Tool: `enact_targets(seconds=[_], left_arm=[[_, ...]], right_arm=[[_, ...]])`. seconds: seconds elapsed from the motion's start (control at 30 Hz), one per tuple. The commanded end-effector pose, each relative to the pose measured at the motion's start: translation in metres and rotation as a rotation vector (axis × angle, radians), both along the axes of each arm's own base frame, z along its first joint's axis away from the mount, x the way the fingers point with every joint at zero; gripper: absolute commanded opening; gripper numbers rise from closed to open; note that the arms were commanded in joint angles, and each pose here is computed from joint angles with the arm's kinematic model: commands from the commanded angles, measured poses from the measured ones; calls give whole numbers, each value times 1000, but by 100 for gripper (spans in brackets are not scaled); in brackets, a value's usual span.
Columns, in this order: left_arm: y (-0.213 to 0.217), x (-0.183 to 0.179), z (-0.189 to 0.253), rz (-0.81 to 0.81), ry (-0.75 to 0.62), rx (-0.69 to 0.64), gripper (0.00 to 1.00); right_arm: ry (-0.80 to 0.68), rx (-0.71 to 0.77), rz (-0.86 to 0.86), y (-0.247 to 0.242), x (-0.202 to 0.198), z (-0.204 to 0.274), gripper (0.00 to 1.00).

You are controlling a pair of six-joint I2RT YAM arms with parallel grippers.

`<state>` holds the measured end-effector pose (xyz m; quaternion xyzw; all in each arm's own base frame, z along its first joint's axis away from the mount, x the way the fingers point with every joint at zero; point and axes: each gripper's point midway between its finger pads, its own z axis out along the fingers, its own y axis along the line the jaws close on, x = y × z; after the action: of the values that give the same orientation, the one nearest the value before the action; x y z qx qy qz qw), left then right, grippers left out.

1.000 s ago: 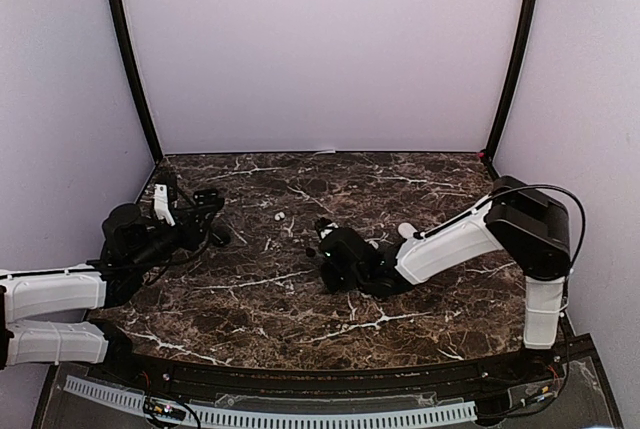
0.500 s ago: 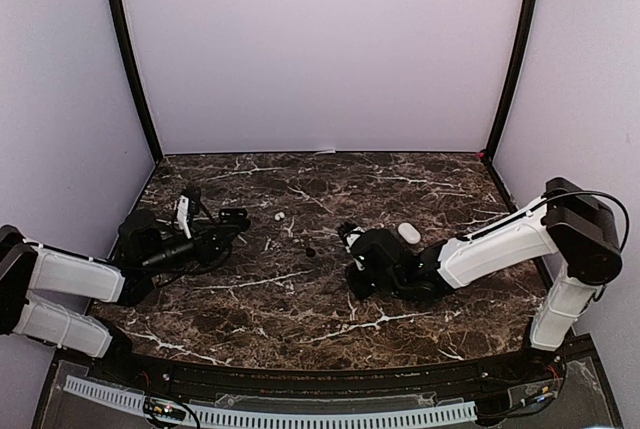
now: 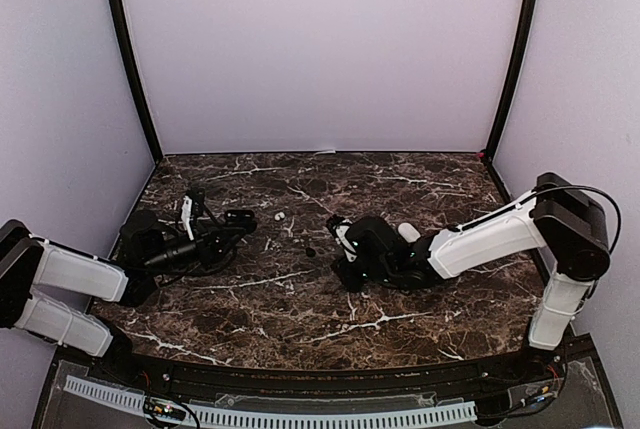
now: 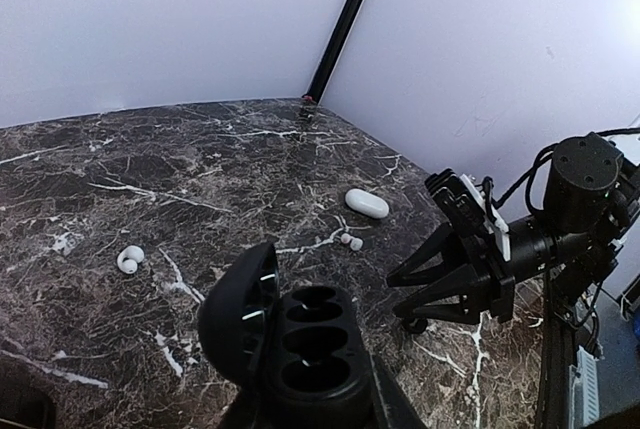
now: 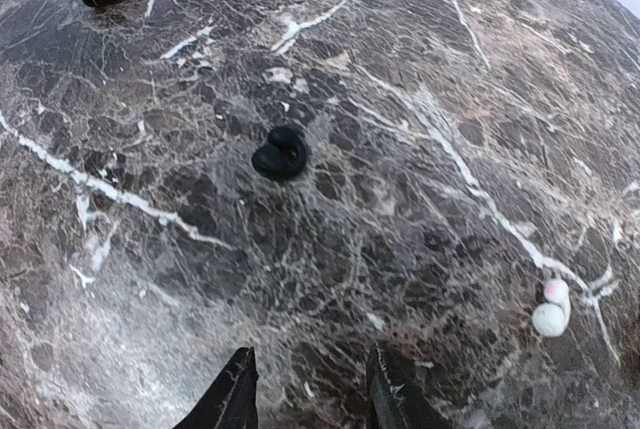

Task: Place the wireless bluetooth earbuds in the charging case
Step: Pick up the left earbud from the center of the board.

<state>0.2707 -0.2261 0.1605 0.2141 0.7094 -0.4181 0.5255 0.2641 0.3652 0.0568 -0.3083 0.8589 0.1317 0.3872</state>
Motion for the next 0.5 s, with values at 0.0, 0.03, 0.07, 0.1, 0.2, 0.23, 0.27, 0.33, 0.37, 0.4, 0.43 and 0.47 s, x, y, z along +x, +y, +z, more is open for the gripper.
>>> enact_targets(seconds=[0.0, 0.03, 0.07, 0.1, 0.2, 0.23, 0.27, 0.33, 0.37, 0.4, 0.43, 0.47], left_arm=[[-3, -7, 6, -33, -53, -8, 17], [-4, -7, 7, -36, -56, -9, 17], [-3, -8, 7, -36, -60, -9, 17], [-3, -8, 7, -35, -63, -8, 17], [-3, -8, 8, -33, -69, -5, 17], [-3, -9, 8, -33, -70, -5, 17], [-3, -9, 8, -33, -74, -5, 17], [-3, -9, 9, -34, -76, -4, 17], [-3, -8, 9, -32, -76, -4, 17], [-3, -8, 9, -32, -76, -3, 17], [-4, -9, 9, -34, -77, -4, 17], [-4, -9, 9, -35, -77, -4, 17]], right_arm=[[5, 91, 19, 26, 23, 7, 37], [19, 111, 15, 29, 27, 5, 36], [31, 126, 4, 31, 32, 1, 36], [39, 145, -9, 33, 38, 1, 35], [59, 186, -44, 34, 53, -1, 34], [63, 201, -53, 34, 57, -1, 34], [71, 210, -59, 34, 61, -2, 33], [87, 229, -71, 35, 68, -4, 33], [94, 239, -75, 36, 71, -4, 33], [101, 244, -79, 37, 73, -6, 32], [106, 248, -80, 38, 75, -7, 32], [113, 251, -78, 40, 76, -8, 32]])
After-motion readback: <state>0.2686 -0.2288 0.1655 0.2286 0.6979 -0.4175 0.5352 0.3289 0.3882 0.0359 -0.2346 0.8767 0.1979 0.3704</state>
